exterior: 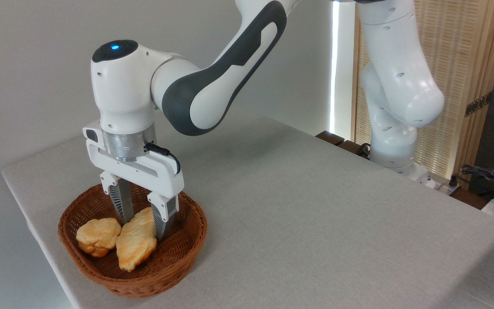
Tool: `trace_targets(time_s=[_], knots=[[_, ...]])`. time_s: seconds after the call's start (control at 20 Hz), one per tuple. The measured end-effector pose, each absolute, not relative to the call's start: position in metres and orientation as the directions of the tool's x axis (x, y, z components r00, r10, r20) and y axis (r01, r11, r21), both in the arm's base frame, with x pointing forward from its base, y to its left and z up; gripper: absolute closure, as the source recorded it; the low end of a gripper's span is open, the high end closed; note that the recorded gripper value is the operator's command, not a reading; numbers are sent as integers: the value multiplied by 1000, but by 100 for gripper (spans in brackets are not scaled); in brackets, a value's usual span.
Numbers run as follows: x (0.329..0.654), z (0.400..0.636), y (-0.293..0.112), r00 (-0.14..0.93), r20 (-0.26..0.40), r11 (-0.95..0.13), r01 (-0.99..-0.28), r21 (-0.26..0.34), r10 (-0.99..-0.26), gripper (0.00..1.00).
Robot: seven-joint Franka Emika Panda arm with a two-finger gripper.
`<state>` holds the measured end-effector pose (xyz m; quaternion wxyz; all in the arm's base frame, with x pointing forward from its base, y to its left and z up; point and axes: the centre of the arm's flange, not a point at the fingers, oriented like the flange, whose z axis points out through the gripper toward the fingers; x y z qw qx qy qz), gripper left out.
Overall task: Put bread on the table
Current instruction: 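Close the gripper on the elongated bread roll, then lift the bread roll out of the basket and carry it beside the basket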
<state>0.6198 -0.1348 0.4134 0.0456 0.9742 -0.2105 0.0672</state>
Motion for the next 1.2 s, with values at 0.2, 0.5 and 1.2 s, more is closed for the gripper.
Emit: trace_targets(time_s=[0.2, 0.5, 1.2], knots=[[620, 414, -135, 902, 152, -907, -417, 60, -404, 60], [620, 417, -135, 901, 157, -907, -417, 60, -404, 60], [584, 507, -125, 890, 174, -889, -443, 116, -421, 55]])
